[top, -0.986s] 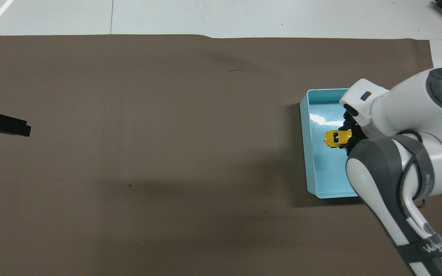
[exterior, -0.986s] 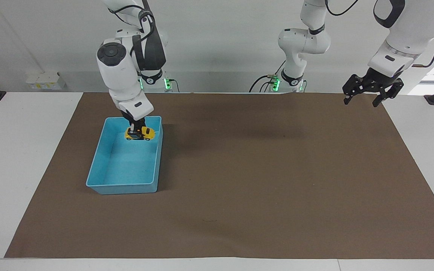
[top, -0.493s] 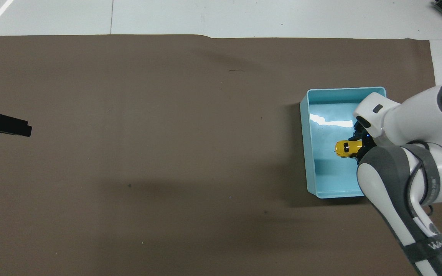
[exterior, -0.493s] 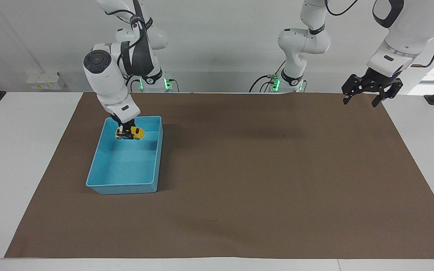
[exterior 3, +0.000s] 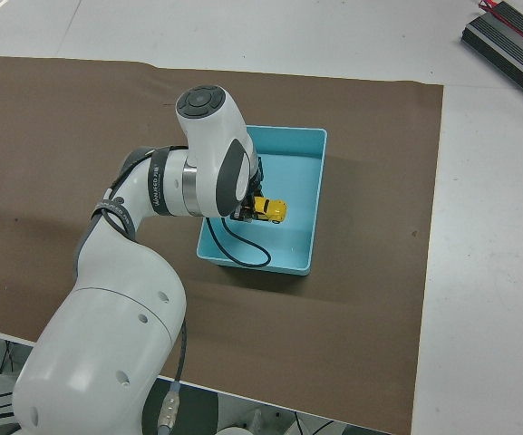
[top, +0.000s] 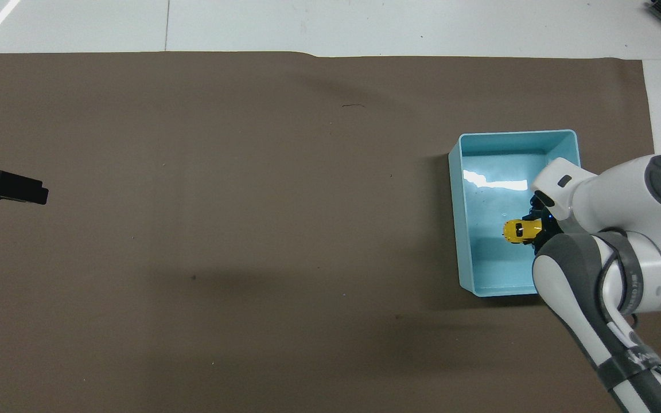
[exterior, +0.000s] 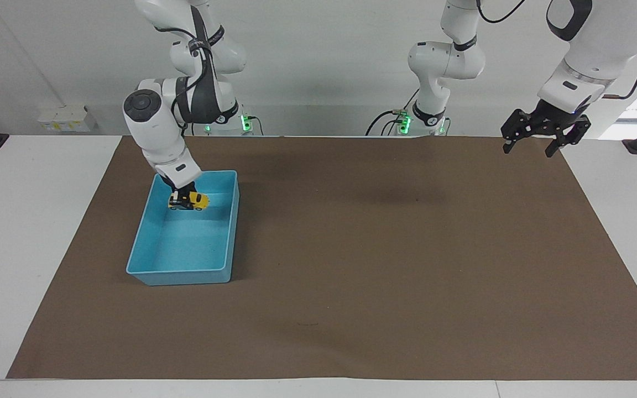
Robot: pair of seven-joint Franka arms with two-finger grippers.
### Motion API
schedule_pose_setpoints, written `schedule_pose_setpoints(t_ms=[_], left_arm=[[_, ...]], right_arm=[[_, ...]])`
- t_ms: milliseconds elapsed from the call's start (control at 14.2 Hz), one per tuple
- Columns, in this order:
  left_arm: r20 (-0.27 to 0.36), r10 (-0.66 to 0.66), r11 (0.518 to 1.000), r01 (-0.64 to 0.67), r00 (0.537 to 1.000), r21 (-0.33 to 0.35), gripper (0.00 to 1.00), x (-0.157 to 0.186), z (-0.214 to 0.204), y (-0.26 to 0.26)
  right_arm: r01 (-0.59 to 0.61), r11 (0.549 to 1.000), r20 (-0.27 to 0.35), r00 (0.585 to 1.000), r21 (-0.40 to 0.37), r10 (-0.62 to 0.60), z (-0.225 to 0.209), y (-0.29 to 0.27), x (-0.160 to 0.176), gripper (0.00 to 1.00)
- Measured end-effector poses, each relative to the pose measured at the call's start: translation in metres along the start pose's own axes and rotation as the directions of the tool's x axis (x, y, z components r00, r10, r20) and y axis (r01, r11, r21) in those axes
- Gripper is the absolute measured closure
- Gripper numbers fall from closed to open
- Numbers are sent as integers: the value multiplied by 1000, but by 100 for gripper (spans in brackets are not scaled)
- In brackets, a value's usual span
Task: Wind up and store yellow beetle car
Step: 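Lower the car onto the bin floor and open the right gripper, then raise the right gripper up and away from the car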
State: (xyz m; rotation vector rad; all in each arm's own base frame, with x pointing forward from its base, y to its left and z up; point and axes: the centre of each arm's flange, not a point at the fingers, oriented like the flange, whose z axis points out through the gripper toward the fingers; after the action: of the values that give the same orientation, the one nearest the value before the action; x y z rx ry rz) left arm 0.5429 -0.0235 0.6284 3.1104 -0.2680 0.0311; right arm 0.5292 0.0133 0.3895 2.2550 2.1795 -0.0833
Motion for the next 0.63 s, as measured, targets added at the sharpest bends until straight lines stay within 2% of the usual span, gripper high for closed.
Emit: schedule_pose_setpoints(t_ms=[282,634], left_arm=[[0,-6,1000,6,1000,0,0,0,0,-2],[0,-6,1000,6,1000,0,0,0,0,-1]], right_arm=[[21,1000,-7,1000,-23,-21,38,-1,1,56],[28,999,-12,1000,-32,-28,65,6,3,56]])
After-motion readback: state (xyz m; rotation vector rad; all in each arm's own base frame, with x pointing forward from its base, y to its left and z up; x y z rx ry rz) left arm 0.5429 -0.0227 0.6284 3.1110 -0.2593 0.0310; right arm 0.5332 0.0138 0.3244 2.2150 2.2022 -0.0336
